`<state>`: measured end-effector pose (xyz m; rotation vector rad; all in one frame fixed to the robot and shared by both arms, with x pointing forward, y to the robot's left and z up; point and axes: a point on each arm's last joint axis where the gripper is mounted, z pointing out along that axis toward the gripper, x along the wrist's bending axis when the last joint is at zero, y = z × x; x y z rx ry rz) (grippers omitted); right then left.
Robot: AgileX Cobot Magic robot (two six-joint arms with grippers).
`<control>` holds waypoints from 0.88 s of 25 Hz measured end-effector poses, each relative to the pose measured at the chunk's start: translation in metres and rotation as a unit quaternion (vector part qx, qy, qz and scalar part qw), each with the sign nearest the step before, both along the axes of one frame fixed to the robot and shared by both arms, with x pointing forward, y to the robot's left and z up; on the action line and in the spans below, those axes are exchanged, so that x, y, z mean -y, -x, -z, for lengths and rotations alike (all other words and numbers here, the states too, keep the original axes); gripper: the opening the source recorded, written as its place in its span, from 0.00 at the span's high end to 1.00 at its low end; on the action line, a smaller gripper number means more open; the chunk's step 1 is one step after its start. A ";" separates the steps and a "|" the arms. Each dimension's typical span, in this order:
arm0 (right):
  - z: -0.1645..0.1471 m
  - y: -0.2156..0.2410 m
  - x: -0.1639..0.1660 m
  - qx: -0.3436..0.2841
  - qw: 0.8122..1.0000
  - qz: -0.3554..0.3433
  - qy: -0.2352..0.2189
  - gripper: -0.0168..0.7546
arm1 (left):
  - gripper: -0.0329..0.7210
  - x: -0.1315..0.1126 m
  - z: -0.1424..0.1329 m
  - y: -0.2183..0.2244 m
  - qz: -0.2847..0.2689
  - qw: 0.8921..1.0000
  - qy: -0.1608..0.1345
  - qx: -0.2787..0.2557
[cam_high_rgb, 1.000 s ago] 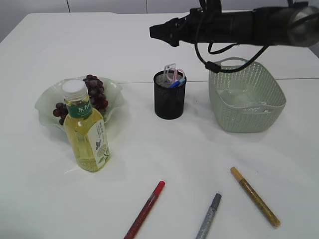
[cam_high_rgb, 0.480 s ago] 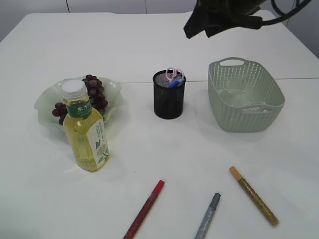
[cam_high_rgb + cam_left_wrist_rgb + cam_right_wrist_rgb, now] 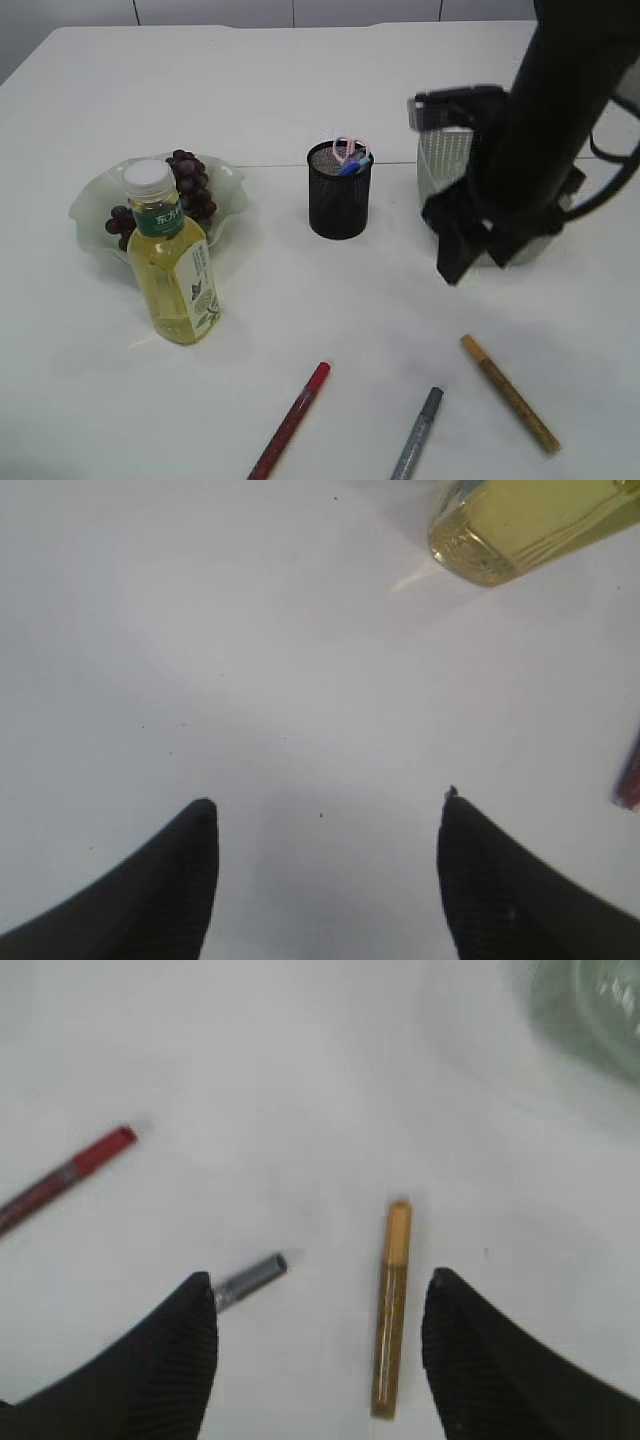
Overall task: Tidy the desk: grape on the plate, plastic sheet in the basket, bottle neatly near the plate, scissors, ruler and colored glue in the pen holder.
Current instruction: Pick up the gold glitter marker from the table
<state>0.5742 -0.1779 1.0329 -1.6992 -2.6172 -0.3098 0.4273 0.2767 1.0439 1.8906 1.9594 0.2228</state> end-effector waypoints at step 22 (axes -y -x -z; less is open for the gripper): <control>0.113 0.022 0.013 -0.052 0.996 0.055 0.049 0.47 | 0.30 0.000 0.000 0.000 0.000 1.000 0.000 0.000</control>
